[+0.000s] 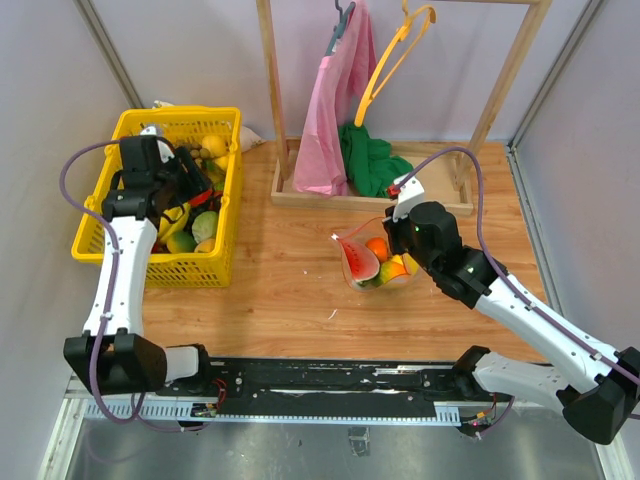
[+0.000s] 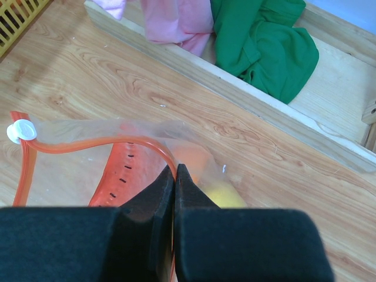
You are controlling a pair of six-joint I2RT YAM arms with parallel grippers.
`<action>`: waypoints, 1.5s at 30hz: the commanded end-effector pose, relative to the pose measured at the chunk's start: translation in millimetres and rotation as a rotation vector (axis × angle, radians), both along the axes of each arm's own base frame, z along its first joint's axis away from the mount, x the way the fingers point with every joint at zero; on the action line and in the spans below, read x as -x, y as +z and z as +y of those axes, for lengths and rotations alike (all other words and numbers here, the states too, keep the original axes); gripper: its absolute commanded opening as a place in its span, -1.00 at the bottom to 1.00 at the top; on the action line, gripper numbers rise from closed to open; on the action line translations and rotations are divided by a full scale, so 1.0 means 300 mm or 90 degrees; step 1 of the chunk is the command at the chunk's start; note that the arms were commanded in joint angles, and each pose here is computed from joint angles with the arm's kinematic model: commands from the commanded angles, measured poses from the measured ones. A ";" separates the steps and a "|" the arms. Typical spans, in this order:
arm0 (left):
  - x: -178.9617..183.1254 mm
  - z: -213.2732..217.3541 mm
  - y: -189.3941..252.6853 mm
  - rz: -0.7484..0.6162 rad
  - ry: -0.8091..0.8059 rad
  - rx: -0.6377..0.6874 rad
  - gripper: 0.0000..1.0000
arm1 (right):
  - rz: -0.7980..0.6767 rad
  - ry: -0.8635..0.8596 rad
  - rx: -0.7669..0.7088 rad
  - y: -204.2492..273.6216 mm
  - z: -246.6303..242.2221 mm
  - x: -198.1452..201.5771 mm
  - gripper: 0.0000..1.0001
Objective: Place the food in the zip-top bag and seal the zipper
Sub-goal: Place the fake fruit in the zipper food storage bag.
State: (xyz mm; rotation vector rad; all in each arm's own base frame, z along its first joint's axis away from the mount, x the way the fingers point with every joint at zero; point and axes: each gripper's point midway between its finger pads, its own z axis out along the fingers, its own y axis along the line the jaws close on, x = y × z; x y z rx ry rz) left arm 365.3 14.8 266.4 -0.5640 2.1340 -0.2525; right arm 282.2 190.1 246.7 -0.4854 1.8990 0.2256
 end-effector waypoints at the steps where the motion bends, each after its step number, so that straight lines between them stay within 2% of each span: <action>1: 0.030 -0.150 0.143 -0.083 -0.092 0.032 -0.35 | -0.017 -0.004 -0.027 0.043 -0.004 -0.004 -0.99; 10: 0.126 -0.442 0.275 -0.216 -0.277 0.062 -0.35 | -0.017 0.001 -0.032 0.048 0.001 -0.002 -0.99; 18: 0.236 -0.701 0.288 -0.318 -0.452 0.053 -0.41 | -0.015 0.006 -0.033 0.048 0.006 0.000 -0.99; 25: 0.340 -0.921 0.271 -0.394 -0.584 0.011 -0.48 | -0.012 0.010 -0.035 0.047 0.011 0.002 -0.99; 33: 0.421 -1.109 0.191 -0.447 -0.699 -0.107 -0.54 | -0.012 0.016 -0.039 0.051 0.016 0.006 -0.99; 38: 0.472 -1.188 0.153 -0.510 -0.774 -0.187 -0.54 | -0.011 0.020 -0.040 0.051 0.019 0.007 -0.99; 45: 0.478 -1.266 0.062 -0.543 -0.844 -0.334 -0.54 | -0.011 0.024 -0.042 0.054 0.022 0.009 -0.99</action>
